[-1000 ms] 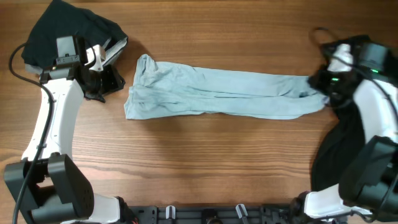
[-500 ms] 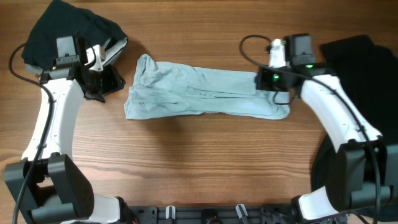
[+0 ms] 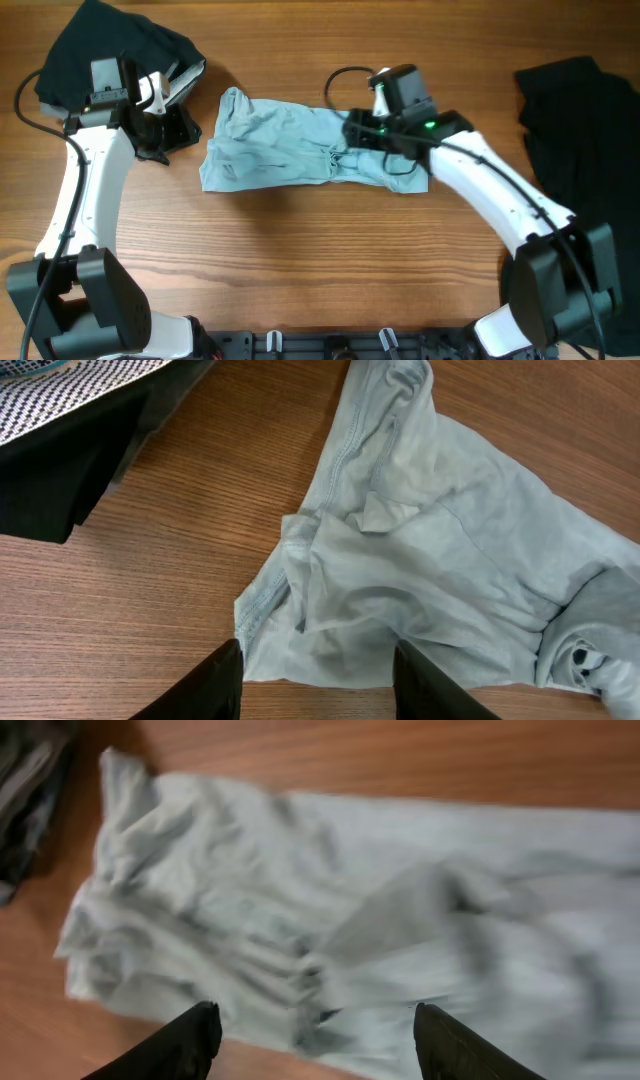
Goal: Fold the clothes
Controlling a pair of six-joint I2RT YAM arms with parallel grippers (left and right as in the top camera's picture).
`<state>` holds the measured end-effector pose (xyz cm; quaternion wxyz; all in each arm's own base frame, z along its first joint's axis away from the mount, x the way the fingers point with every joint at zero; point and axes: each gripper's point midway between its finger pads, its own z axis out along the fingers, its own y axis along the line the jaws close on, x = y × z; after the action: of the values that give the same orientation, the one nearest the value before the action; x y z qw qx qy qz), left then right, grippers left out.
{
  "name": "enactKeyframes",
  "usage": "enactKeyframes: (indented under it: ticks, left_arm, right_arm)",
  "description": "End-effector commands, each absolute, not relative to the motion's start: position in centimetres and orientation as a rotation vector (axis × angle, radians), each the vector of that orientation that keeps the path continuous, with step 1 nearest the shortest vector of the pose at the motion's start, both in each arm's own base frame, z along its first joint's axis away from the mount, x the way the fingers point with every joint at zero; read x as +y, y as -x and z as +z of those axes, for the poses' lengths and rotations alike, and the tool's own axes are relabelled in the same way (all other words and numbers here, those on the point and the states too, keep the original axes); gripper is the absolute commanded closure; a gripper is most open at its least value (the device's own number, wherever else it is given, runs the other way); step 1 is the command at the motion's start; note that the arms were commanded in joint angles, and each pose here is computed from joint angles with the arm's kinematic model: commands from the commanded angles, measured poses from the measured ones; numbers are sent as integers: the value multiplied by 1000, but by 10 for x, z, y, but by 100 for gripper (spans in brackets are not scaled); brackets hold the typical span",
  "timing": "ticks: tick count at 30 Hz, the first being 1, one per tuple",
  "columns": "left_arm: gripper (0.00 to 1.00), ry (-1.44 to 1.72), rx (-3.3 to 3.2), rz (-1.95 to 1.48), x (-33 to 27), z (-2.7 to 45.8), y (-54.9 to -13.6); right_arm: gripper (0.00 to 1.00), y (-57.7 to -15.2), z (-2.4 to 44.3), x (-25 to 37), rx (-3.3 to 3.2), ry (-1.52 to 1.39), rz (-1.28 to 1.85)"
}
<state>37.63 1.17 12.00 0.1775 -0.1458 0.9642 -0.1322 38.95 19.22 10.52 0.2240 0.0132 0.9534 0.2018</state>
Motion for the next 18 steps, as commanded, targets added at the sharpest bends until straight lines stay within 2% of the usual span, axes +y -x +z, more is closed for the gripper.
enactKeyframes:
  ticks: [1, 3, 7, 10, 11, 14, 15, 18]
  left_arm:
    - [52, 369, 2698, -382, 10, 132, -379]
    - [52, 369, 2697, -382, 10, 132, -379]
    - [51, 369, 2696, -382, 10, 132, -379]
    - [51, 369, 2698, -382, 10, 132, -379]
    - [51, 369, 2698, -382, 10, 132, -379]
    - [51, 369, 2697, -382, 10, 132, -379]
    - [50, 369, 2697, -382, 10, 132, -379]
    - [50, 369, 2697, -382, 10, 132, -379]
  right_arm:
    - [37, -406, 113, 142, 2613, 21, 538]
    - [37, -398, 105, 136, 2634, 164, 661]
    - [51, -382, 68, 141, 2725, 310, 738]
    - [56, -372, 40, 155, 2791, 341, 822]
    - [60, -369, 37, 161, 2792, 357, 878]
    - [89, -366, 39, 167, 2782, 360, 947]
    - [96, -365, 44, 170, 2768, 366, 976]
    - [96, -355, 73, 178, 2718, 433, 1014]
